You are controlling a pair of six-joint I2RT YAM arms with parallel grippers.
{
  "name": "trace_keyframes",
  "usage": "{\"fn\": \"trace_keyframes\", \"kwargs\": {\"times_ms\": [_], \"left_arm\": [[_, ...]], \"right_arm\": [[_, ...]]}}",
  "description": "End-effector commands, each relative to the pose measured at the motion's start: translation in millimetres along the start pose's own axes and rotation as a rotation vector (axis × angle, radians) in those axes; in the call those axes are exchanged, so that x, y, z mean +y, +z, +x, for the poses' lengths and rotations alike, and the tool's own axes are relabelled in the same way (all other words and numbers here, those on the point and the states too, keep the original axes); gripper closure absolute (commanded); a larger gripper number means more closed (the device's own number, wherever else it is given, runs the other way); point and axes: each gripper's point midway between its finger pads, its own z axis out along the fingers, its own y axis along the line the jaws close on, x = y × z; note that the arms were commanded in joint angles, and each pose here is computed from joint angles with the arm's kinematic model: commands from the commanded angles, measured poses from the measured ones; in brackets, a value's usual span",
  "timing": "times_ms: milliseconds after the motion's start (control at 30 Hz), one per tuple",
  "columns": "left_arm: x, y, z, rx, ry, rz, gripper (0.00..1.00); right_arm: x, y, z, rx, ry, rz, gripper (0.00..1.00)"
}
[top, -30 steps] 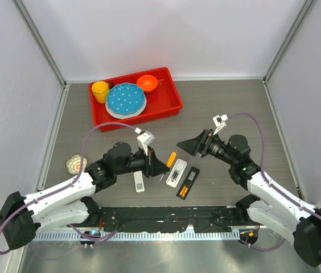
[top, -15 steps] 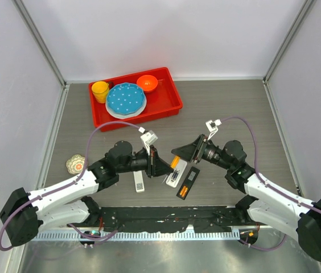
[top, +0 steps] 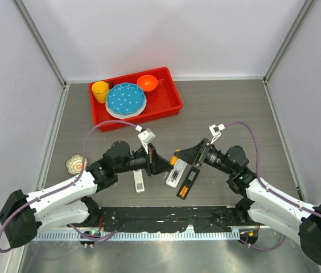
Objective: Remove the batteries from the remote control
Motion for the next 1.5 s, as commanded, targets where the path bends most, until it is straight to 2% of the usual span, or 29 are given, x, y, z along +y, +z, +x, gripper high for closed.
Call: {"fn": "trace_keyframes", "kwargs": {"times_ms": [0,133,167,233,300,367,467,500,567,600,700,767,967,1067,1100,1167,1200,1300,1367,1400,1467], "left_arm": [[-5.7,0.9,-16.8,-0.073,0.036,0.026,1.00],[-4.4,5.0,-12.1,-0.050,0.025,0.033,1.00],[-4.8,5.9,-12.5,-0.052,0.027,0.037,1.00],[-3.9,7.4,-12.5,-0.049,0.022,0.034,1.00],[-4.2,7.8,-13.4,-0.051,0.025,0.036,1.00],[1.0,9.5,-13.6,-0.055,0.022,0.014,1.00],[8.3,11.9,-9.9,-0.034,0.011,-0.020,0.99],[7.6,12.6,-10.4,-0.028,0.013,-0.018,0.82],[9.0,13.1,-6.5,-0.008,0.010,-0.024,0.56],[10.8,13.1,-7.0,-0.009,0.008,-0.036,0.33],[17.7,12.6,-7.4,-0.020,-0.014,-0.077,0.10],[15.0,13.8,-10.6,-0.035,-0.015,-0.062,0.08],[-2.3,25.3,-2.3,0.029,-0.014,0.069,0.13],[-9.1,31.7,3.8,0.060,-0.029,0.139,0.23],[-10.4,33.5,3.7,0.062,-0.033,0.151,0.35],[-10.5,37.9,8.0,0.084,-0.056,0.168,0.50],[-12.1,39.5,6.4,0.086,-0.056,0.176,0.66],[-9.2,41.6,7.7,0.091,-0.063,0.165,0.91],[-10.4,39.9,5.9,0.087,-0.061,0.162,1.00],[-11.3,38.7,5.0,0.084,-0.060,0.162,1.00],[-10.9,36.3,3.4,0.074,-0.048,0.152,1.00]], "right_arm": [[13.6,2.3,-8.4,-0.035,-0.009,-0.052,0.46],[16.1,7.4,-5.7,-0.003,-0.001,-0.065,0.50],[19.2,8.0,-4.8,0.003,0.005,-0.078,0.55],[19.7,10.1,-4.0,0.013,0.015,-0.081,0.59],[23.4,11.0,-2.0,0.026,0.019,-0.095,0.70],[23.1,11.3,-0.3,0.031,0.010,-0.096,0.99],[13.6,11.2,-1.8,0.032,-0.025,-0.033,0.99],[10.7,11.2,-2.0,0.034,-0.055,-0.018,0.99],[8.8,10.1,-5.9,0.026,-0.080,0.013,0.99],[7.2,9.9,-6.8,0.025,-0.097,0.024,0.99],[8.7,8.6,-9.6,0.028,-0.147,0.029,0.99],[13.1,7.9,-8.7,0.044,-0.185,0.011,0.99],[35.3,2.2,-9.5,0.047,-0.254,-0.090,0.99],[36.6,1.4,-8.6,0.052,-0.266,-0.099,0.99],[36.7,1.6,-8.6,0.054,-0.268,-0.097,0.99],[35.7,1.9,-8.8,0.057,-0.260,-0.086,0.99],[34.9,1.9,-9.2,0.054,-0.256,-0.080,0.99],[25.2,1.6,-10.5,0.043,-0.247,-0.032,0.99],[15.7,0.8,-14.7,0.020,-0.232,0.029,0.97],[13.1,0.1,-16.3,0.012,-0.230,0.047,0.94],[1.3,-1.2,-20.9,-0.015,-0.202,0.120,0.81]]}}
